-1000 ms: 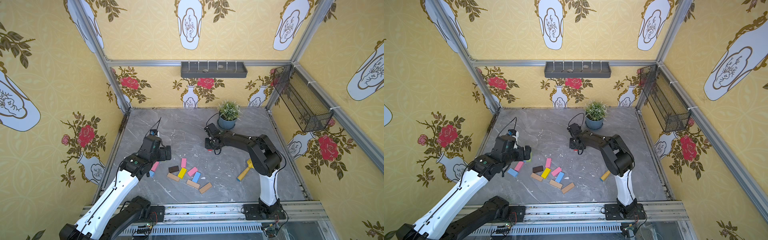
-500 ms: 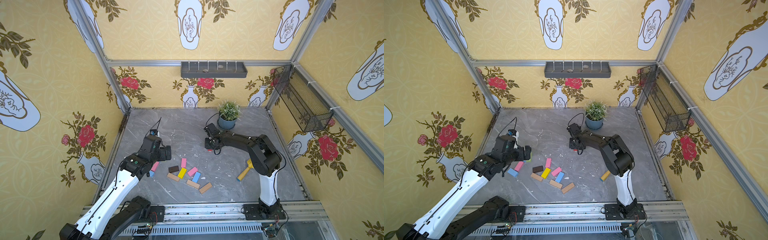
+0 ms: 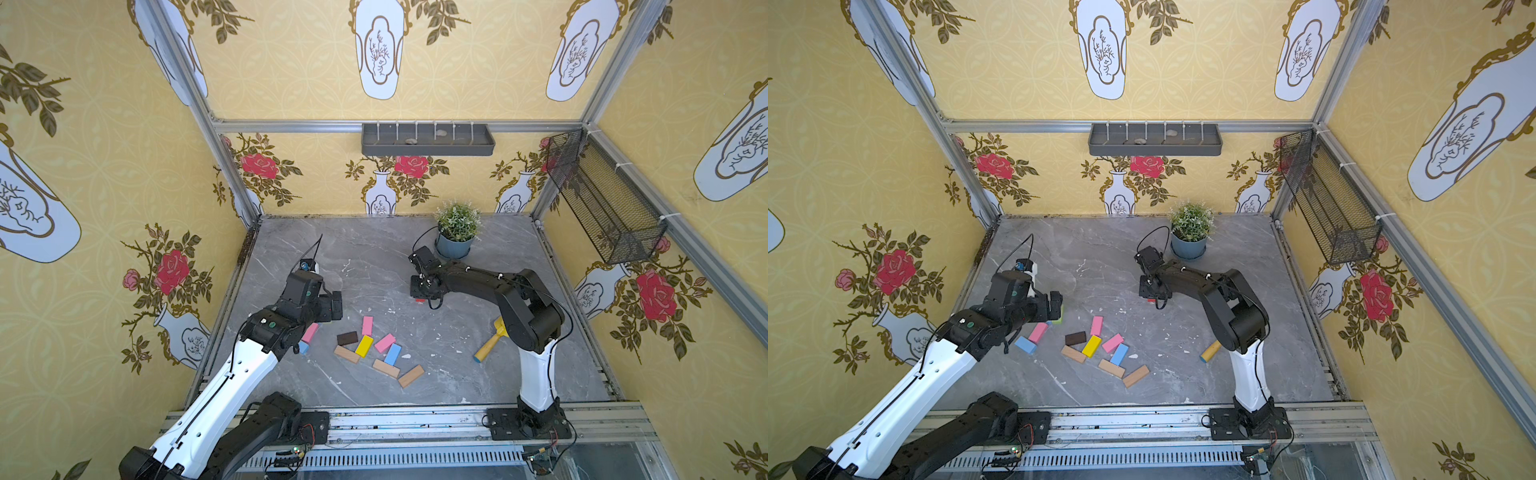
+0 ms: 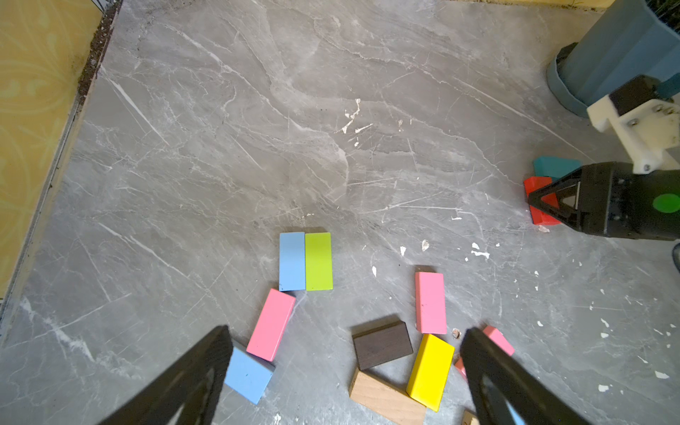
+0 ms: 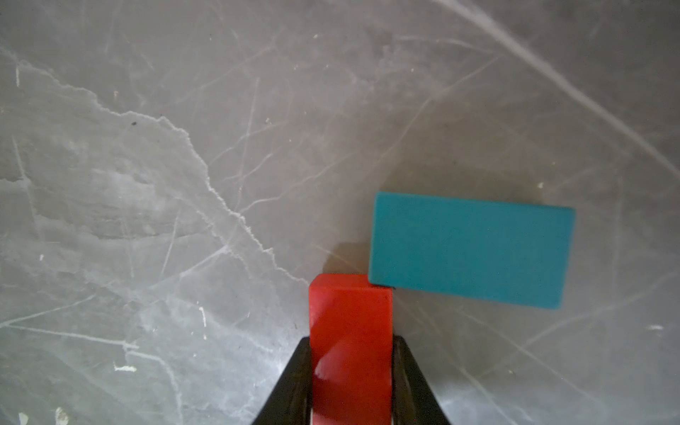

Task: Assemble the number 8 with building blocks
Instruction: Assemble the building block at the center of the board.

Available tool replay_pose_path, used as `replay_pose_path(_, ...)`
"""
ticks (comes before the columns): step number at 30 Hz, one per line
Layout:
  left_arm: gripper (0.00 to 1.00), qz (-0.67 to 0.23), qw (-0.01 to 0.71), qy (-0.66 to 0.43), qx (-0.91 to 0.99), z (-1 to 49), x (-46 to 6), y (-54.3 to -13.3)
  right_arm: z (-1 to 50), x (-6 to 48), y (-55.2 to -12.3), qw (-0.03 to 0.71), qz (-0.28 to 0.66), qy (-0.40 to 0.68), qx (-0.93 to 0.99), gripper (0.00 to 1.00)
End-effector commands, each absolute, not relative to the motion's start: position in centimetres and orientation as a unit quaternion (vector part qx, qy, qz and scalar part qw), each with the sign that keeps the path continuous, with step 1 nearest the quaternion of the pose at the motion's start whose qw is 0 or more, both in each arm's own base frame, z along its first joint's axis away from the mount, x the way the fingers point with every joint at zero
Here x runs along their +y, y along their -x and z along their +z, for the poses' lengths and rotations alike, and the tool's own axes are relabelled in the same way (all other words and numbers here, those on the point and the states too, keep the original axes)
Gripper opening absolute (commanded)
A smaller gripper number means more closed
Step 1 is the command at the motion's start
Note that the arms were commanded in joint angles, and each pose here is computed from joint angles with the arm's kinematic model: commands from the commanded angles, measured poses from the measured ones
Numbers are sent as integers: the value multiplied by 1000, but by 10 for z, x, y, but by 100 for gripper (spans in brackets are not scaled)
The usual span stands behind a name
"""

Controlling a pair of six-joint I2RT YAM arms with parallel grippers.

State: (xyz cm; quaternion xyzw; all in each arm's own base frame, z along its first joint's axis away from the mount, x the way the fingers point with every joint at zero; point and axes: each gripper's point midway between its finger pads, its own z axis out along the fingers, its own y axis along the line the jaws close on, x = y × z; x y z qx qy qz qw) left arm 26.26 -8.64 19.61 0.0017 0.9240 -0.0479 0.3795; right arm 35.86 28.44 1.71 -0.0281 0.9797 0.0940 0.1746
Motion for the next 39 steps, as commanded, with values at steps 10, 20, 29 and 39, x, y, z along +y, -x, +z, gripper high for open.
replay_pose_path(10,100,-45,374,-2,926,193,-85,-261,1,261,-339,129,47,17,990,31)
replay_pose_path(20,100,-45,375,-1,926,193,-85,-261,2,262,-339,130,52,13,990,42)
replay_pose_path(29,100,-44,375,-1,926,193,-84,-261,25,265,-342,154,81,6,985,56)
replay_pose_path(39,100,-45,376,0,925,194,-84,-260,55,252,-352,183,136,-14,974,78)
